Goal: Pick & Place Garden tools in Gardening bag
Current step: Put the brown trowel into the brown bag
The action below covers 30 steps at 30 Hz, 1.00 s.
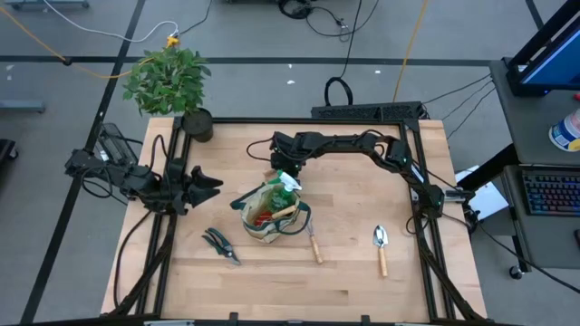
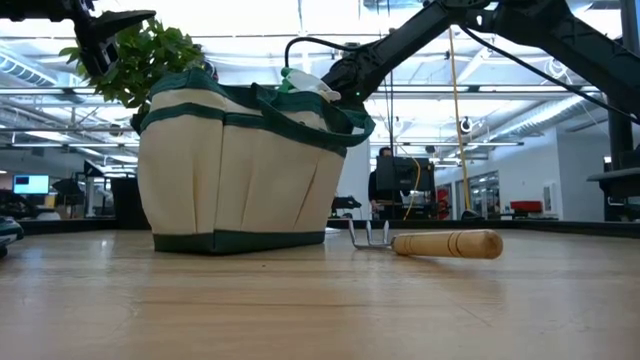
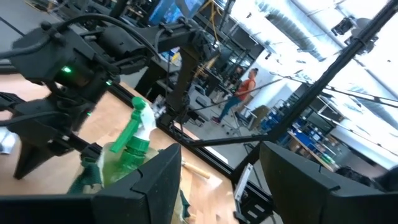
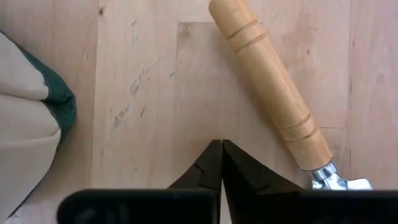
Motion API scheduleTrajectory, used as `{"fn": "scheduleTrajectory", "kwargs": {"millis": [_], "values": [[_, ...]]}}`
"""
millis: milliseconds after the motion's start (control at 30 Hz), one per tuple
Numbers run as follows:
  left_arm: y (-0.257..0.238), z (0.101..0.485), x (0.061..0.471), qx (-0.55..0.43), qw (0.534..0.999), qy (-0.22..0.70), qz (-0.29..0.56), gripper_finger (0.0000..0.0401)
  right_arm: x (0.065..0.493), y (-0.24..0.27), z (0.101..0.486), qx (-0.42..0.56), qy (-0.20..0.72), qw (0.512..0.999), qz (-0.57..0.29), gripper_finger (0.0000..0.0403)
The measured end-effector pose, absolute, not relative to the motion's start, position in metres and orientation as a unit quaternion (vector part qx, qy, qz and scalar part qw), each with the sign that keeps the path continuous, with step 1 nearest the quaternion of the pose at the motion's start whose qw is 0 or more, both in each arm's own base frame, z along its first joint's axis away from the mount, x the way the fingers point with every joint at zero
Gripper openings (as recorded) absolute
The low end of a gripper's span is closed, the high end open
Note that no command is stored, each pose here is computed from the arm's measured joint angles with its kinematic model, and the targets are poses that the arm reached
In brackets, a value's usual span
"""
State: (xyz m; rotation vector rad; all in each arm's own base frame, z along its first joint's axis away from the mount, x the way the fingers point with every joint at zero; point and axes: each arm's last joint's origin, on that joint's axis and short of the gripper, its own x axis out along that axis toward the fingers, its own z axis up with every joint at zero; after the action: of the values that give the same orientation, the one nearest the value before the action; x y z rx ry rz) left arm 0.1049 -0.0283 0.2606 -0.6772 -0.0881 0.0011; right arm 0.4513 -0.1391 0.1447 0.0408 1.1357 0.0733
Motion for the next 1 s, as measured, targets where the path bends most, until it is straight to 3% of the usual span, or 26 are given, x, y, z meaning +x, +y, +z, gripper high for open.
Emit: {"fn": "scheduleTrajectory", "kwargs": {"millis": [467, 1000], "values": [[-0.029, 0.261, 0.105, -0.334, 0.942, -0.041, -0.007, 0.0223, 0.434, -0.149, 0.151, 0.002, 0.606, 0.792, -0.076, 0.0000], [-0.029, 0.261, 0.105, -0.326, 0.945, -0.037, -0.018, 0.0223, 0.435, -0.161, 0.159, 0.012, 0.575, 0.812, -0.097, 0.0000]]}}
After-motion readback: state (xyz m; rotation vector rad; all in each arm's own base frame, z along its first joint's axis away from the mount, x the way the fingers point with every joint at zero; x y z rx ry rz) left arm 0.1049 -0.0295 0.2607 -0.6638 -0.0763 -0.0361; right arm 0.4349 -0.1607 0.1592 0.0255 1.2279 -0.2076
